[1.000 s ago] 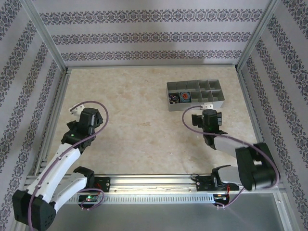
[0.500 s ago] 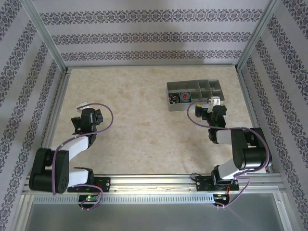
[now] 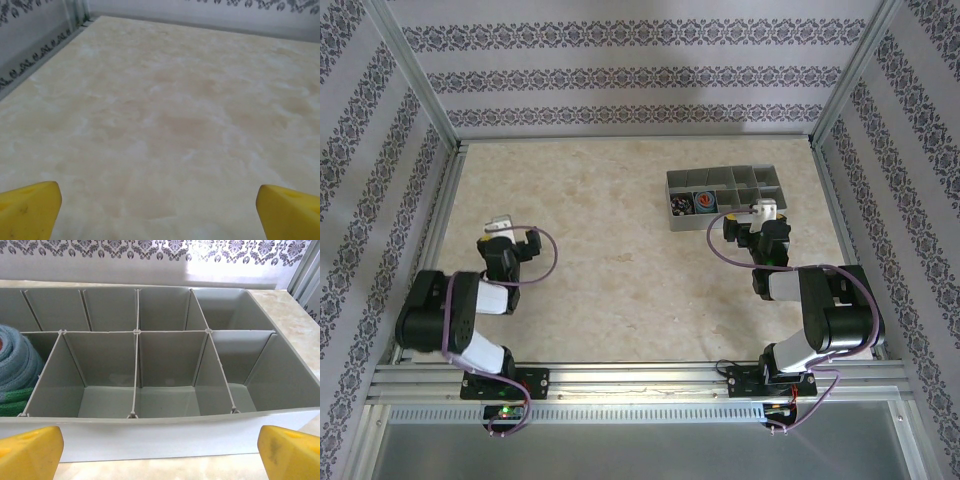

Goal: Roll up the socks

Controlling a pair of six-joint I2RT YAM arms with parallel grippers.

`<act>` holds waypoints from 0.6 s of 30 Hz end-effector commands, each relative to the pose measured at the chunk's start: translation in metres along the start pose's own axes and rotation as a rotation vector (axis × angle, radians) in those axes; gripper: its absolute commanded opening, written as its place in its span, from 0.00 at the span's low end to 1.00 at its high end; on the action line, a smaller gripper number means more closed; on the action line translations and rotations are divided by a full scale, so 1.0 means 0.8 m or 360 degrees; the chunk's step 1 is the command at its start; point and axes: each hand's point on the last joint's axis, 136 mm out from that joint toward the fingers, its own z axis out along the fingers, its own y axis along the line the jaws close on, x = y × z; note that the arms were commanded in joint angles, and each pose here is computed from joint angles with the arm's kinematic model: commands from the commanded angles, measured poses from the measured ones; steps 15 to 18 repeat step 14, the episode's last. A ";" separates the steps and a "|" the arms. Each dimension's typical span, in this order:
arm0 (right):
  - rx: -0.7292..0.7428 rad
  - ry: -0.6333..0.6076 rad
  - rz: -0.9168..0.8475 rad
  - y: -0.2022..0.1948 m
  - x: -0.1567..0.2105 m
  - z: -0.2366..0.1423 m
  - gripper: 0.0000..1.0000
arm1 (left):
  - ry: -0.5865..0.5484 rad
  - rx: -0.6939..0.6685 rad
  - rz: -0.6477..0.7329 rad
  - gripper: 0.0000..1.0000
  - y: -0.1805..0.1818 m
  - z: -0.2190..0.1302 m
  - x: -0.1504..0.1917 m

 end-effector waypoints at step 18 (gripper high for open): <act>-0.0054 -0.0073 -0.0005 0.010 -0.008 -0.006 0.98 | -0.0175 0.0140 0.0023 0.99 -0.017 0.001 -0.036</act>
